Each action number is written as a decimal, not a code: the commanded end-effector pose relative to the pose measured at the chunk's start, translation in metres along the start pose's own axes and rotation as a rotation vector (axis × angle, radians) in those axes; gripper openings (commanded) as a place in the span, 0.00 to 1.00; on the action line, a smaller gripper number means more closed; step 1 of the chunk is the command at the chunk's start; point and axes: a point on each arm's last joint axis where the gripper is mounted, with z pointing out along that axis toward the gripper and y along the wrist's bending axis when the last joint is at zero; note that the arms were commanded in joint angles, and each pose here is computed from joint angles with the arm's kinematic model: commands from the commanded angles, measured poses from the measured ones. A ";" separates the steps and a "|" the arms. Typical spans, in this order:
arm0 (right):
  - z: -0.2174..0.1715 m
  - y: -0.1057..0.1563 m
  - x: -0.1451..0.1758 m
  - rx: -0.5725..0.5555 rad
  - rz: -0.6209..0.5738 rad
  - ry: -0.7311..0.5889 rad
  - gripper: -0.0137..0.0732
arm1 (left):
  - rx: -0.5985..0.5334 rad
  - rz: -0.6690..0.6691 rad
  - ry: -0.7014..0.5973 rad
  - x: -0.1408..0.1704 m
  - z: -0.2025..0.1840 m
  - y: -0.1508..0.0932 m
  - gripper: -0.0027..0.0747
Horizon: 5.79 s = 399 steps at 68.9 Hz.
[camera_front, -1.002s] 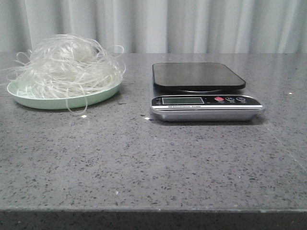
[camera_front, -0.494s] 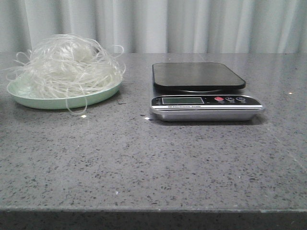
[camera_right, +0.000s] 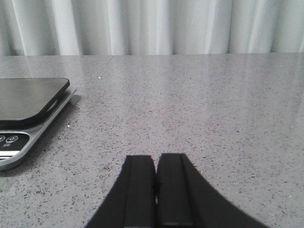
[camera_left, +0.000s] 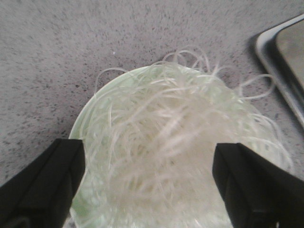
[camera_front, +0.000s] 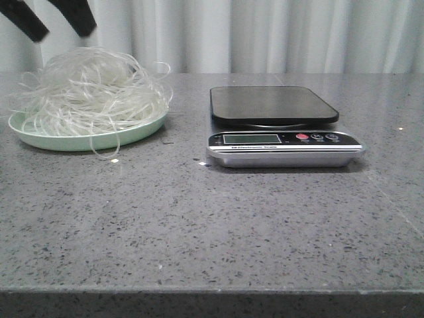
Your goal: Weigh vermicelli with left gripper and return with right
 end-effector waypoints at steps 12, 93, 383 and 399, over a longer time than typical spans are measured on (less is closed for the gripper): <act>-0.002 0.000 -0.010 -0.003 -0.020 -0.099 0.33 | 0.091 -0.043 0.042 -0.005 0.017 -0.004 0.81; -0.002 0.000 -0.010 -0.003 -0.020 -0.099 0.33 | 0.116 0.020 -0.047 -0.033 -0.031 -0.017 0.22; -0.002 0.000 -0.010 -0.003 -0.020 -0.100 0.33 | -0.450 0.093 -0.864 0.232 -0.150 -0.060 0.21; -0.002 0.000 -0.011 -0.003 -0.020 -0.111 0.33 | -0.458 0.104 -0.929 0.245 -0.145 -0.061 0.21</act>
